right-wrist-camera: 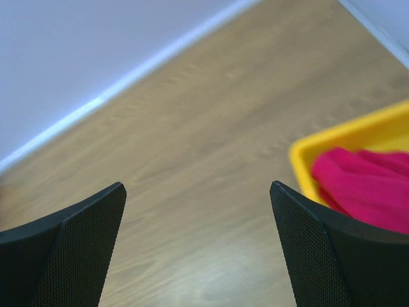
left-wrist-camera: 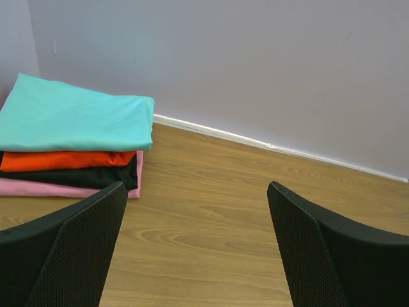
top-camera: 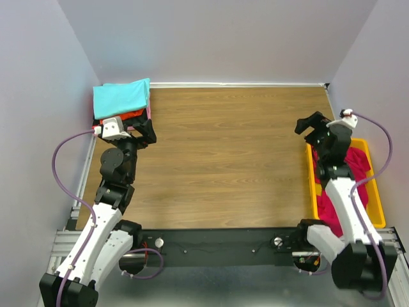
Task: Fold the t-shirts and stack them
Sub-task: Grab the tshirt from the pile, then move the tshirt to the center of the board, then flatten the tshirt out
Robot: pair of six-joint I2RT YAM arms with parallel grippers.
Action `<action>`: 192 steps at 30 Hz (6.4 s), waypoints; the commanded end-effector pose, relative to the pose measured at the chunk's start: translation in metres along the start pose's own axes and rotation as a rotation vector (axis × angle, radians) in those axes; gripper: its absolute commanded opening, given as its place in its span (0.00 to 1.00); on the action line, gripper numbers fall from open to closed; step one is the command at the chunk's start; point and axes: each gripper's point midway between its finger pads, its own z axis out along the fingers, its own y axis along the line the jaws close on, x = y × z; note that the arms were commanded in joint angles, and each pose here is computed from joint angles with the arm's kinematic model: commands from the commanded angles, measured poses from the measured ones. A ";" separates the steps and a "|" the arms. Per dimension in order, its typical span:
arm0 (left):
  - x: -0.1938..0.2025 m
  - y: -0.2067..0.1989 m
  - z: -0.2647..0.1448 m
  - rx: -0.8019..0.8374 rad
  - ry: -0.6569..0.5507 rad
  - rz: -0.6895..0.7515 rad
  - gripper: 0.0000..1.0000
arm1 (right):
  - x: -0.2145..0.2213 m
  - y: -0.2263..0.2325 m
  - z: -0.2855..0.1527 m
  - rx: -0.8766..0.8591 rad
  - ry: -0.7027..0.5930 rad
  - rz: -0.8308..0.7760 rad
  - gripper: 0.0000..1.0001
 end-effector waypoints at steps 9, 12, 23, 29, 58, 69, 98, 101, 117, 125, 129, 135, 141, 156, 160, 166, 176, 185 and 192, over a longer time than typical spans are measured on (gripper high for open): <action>-0.004 -0.001 -0.001 0.001 -0.021 -0.024 0.98 | 0.058 -0.162 0.034 0.682 0.316 -0.056 1.00; -0.003 -0.002 0.000 0.005 -0.019 -0.027 0.98 | 0.059 -0.205 0.023 0.770 0.336 0.018 1.00; 0.008 -0.006 0.007 0.020 0.015 -0.026 0.98 | 0.083 -0.250 0.014 0.879 0.399 0.120 1.00; 0.007 -0.006 0.005 0.025 0.010 -0.032 0.99 | 0.097 -0.255 0.011 0.901 0.430 0.130 0.74; -0.011 0.005 -0.006 -0.019 -0.048 -0.014 0.98 | -0.214 0.065 -0.039 -0.329 -0.241 0.184 0.01; -0.012 0.003 -0.010 -0.001 -0.053 -0.012 0.98 | -0.268 0.187 -0.090 -0.819 -0.256 0.136 0.00; 0.023 0.023 0.009 -0.147 0.088 0.017 0.96 | 0.027 0.109 0.106 -0.076 0.199 0.028 0.45; 0.036 0.009 0.013 -0.108 0.126 0.019 0.94 | 0.076 0.071 0.113 0.034 0.305 -0.017 0.83; 0.140 -0.056 -0.006 0.039 0.374 -0.006 0.91 | 0.186 0.149 0.038 -0.273 0.560 -0.201 0.81; 0.196 -0.090 -0.048 0.196 0.524 -0.120 0.86 | 0.228 0.167 0.029 -0.319 0.655 -0.233 0.70; 0.223 -0.111 -0.073 0.296 0.617 -0.139 0.83 | 0.234 0.165 0.031 -0.310 0.668 -0.235 0.70; 0.244 -0.112 -0.079 0.293 0.670 -0.117 0.77 | 0.241 0.166 0.028 -0.328 0.697 -0.230 0.70; 0.258 -0.111 -0.075 0.268 0.692 -0.087 0.74 | 0.244 0.170 0.030 -0.344 0.694 -0.223 0.70; 0.276 -0.123 -0.062 0.288 0.709 -0.032 0.23 | 0.264 0.182 0.029 -0.384 0.728 -0.259 0.69; 0.278 -0.123 -0.063 0.289 0.716 -0.026 0.04 | 0.272 0.193 0.027 -0.406 0.734 -0.282 0.67; 0.280 -0.120 -0.063 0.286 0.718 -0.010 0.00 | 0.286 0.206 0.027 -0.414 0.735 -0.344 0.67; 0.272 -0.119 -0.064 0.288 0.703 -0.005 0.00 | 0.322 0.180 0.048 -0.222 0.768 -0.507 0.63; 0.267 -0.113 -0.062 0.262 0.686 0.004 0.00 | 0.329 0.175 0.044 -0.183 0.772 -0.553 0.36; 0.262 -0.106 -0.056 0.214 0.666 0.032 0.00 | 0.317 0.175 0.044 -0.166 0.743 -0.545 0.01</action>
